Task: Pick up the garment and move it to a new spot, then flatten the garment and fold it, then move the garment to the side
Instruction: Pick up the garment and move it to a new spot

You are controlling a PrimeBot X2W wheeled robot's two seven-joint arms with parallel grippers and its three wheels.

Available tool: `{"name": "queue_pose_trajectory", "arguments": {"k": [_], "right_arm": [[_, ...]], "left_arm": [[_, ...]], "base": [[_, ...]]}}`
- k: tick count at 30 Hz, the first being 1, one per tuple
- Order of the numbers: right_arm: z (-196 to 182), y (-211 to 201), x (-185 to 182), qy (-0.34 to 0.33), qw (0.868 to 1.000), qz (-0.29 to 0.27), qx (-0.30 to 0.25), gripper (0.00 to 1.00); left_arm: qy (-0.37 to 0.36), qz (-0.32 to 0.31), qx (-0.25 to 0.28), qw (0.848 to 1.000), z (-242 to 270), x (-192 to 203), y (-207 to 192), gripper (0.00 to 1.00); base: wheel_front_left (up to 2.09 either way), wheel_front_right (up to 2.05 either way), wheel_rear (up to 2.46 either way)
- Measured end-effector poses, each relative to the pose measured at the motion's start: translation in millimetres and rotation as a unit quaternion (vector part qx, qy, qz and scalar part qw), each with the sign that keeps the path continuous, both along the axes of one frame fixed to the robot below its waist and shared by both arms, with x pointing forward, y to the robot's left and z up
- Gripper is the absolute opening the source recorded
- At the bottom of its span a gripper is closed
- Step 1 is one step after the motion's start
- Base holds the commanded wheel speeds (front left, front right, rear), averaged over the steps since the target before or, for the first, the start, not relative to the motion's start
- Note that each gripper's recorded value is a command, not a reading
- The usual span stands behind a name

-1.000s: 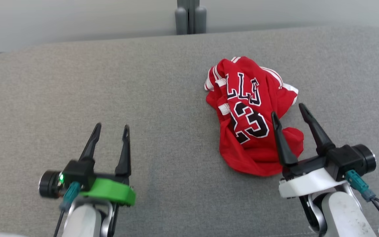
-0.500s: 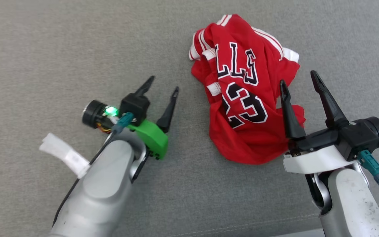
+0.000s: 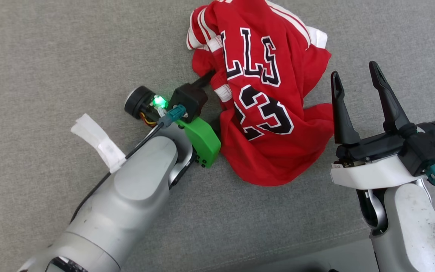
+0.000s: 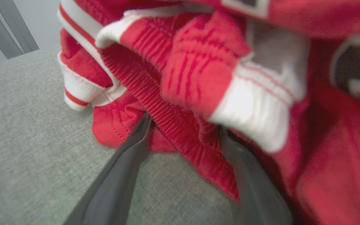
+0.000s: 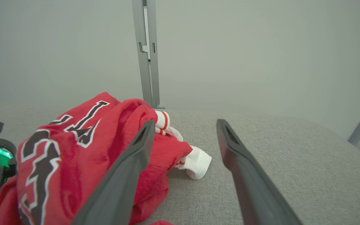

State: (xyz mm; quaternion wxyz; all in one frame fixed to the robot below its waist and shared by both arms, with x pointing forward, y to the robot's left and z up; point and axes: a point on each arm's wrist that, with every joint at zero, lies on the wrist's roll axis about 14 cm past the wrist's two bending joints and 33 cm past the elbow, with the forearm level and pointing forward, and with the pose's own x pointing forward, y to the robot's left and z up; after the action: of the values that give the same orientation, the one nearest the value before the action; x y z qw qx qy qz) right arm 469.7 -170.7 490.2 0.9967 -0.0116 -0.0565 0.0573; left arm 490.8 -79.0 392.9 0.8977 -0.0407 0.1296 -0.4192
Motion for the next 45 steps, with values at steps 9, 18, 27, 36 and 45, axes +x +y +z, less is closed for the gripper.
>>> {"name": "queue_pose_trajectory", "arguments": {"k": [9, 18, 27, 36, 45], "right_arm": [[-14, -7, 5, 0.015, 1.0, -0.009, 0.002, 1.0], [2, -7, 0, -0.002, 1.0, -0.01, 0.01, 1.0], [32, 14, -13, -0.032, 0.999, 0.019, 0.031, 1.0], [51, 19, -24, -0.051, 0.997, 0.025, 0.046, 1.0], [50, 17, -29, -0.049, 0.998, 0.021, 0.046, 1.0]], "left_arm": [[-0.02, -0.041, -0.019, 0.999, 7, 7, -27, 0.0], [-0.121, -0.001, -0.042, 0.992, 70, 20, -11, 0.0], [-0.254, 0.023, -0.012, 0.967, 146, 19, 22, 0.0], [-0.144, -0.085, 0.171, 0.971, 40, -33, 26, 0.0], [-0.196, 0.04, 0.223, 0.954, 58, 11, 96, 0.0]], "base": [[0.0, 0.0, 0.0], [0.0, 0.0, 0.0], [0.0, 0.0, 0.0], [0.0, 0.0, 0.0], [0.0, 0.0, 0.0]]}}
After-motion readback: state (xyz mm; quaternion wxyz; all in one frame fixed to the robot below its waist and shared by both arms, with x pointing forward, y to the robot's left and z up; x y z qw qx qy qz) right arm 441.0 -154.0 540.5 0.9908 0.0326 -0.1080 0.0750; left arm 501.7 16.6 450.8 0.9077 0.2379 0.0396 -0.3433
